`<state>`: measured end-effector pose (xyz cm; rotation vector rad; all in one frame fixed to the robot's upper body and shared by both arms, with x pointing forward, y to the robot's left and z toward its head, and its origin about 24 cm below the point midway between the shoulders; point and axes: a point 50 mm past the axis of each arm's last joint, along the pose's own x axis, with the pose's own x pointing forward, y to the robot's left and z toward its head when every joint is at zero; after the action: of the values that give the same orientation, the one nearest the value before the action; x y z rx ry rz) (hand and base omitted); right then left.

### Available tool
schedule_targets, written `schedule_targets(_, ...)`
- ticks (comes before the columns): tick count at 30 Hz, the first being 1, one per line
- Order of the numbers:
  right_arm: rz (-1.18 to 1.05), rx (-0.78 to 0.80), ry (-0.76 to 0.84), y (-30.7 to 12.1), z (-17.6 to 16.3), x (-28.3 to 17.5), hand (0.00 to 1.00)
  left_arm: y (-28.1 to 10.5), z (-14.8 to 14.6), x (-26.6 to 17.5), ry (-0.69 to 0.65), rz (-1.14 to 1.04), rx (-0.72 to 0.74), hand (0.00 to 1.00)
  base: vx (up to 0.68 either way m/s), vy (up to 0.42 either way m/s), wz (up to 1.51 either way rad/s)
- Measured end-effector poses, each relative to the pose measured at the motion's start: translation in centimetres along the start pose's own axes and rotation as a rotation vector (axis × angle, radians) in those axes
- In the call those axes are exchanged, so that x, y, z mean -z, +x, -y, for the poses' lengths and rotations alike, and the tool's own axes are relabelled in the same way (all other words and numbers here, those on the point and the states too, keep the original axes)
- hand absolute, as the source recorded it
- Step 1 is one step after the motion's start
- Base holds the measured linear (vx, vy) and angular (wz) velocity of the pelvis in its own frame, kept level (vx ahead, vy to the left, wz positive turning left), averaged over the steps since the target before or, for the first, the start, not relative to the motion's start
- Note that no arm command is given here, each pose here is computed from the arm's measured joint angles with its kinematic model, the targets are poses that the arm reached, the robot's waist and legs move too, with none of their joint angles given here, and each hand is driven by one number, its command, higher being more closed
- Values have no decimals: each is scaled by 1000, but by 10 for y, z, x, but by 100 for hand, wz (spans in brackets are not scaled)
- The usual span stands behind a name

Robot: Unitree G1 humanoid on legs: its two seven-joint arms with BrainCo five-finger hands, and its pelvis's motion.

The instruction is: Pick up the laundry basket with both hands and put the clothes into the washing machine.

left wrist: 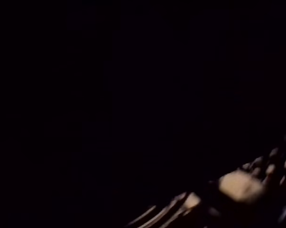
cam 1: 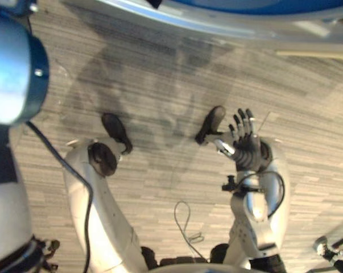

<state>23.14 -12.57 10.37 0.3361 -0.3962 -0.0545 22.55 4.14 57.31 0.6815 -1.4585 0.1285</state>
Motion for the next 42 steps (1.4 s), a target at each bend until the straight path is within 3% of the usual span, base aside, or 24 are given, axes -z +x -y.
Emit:
schedule_targets(3, -13, -11, 23, 0, -1, 2, 0, -8, 12, 28, 229, -94, 69, 0, 41, 1, 5)
schedule_targets(9, -29, -13, 56, 1, -6, 6, 0, -41, 36, 80, 357, -260, 210, 0, 33, 0, -1)
schedule_targets(12, -46, -10, 58, 1, -6, 10, 0, -57, 56, 91, 361, -286, 290, 0, 26, 1, 5)
schedule_targets(17, -79, -13, 55, 1, -9, 17, 0, -122, 101, 119, 183, -376, 396, 0, 28, -11, 10)
schedule_targets(20, -112, -7, 30, -2, -8, 25, 0, -156, 115, 118, -30, -432, 223, 0, 33, -41, 20)
schedule_targets(25, -93, -13, -36, -3, -13, 25, 0, -181, 114, 103, -177, -472, -59, 0, 30, -43, 11)
schedule_targets(32, -66, -13, -58, -3, -15, 21, 0, -213, 77, 105, -144, -480, -229, 0, 51, -25, 6)
schedule_targets(37, -77, -25, -75, -2, -14, 21, 0, -261, 44, 110, -79, -516, -249, 0, 28, -22, 7)
schedule_targets(42, -102, -53, -84, -4, -15, 24, 0, -305, 13, 115, -71, -647, -431, 0, 43, -17, 4)
